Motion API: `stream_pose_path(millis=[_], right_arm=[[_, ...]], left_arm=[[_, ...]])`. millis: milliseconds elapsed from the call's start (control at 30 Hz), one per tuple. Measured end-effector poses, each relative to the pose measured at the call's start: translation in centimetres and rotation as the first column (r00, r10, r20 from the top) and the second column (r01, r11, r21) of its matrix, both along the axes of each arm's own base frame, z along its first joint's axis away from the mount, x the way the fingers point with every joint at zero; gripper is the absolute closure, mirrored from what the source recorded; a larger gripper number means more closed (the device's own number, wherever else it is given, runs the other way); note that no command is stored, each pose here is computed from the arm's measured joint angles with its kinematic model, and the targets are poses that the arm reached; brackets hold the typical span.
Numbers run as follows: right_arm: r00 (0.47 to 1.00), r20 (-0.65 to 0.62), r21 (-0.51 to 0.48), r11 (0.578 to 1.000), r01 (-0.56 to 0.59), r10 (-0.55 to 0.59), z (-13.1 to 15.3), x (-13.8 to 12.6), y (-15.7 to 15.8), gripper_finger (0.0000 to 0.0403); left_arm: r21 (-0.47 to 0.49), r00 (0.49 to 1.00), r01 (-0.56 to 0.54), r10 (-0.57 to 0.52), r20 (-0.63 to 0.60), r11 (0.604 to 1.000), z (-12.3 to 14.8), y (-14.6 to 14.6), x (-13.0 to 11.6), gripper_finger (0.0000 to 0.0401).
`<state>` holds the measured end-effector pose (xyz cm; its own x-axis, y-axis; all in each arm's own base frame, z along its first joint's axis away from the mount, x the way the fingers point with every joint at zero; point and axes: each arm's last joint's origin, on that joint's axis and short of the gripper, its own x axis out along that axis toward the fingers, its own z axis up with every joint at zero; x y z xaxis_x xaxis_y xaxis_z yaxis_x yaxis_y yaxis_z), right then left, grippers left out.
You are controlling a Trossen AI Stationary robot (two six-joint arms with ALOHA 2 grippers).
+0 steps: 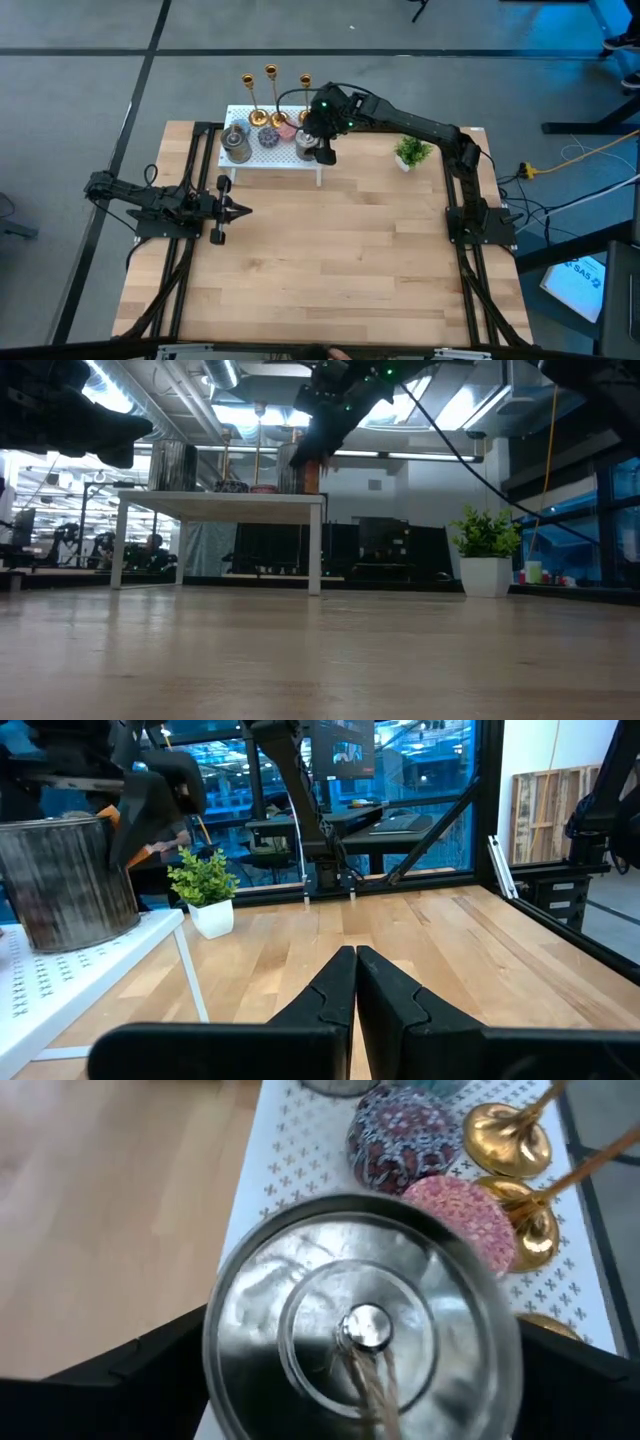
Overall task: Pick & Place candle stick holders
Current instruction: Put the candle tin on the shelf, then adjust the scented candles on the shelf
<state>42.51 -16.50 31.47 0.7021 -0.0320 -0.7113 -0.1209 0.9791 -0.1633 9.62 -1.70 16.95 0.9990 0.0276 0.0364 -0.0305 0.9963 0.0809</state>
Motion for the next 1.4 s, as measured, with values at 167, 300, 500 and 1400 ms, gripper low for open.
stream_pose_path(millis=[167,300,500,1400], right_arm=[[0.999,0.039,0.025,0.999,0.033,-0.034,1.6,-0.7,0.3,0.0011],[0.998,0.048,0.021,0.999,0.032,-0.033,2.0,-0.9,0.4,0.001],[0.999,0.021,0.032,0.999,0.035,-0.036,4.3,-3.2,1.3,0.0011],[0.915,-0.383,0.181,0.982,-0.061,0.128,1.9,-8.3,4.8,0.0372]], left_arm=[[0.0,1.0,0.0,0.0,0.0,1.0,0.0,0.0,0.0,0.0395],[0.0,1.0,0.0,0.0,0.0,1.0,0.0,0.0,0.0,0.0395],[0.0,1.0,0.0,0.0,0.0,1.0,0.0,0.0,0.0,0.0395],[0.0,1.0,0.0,0.0,0.0,1.0,0.0,0.0,0.0,0.0395]])
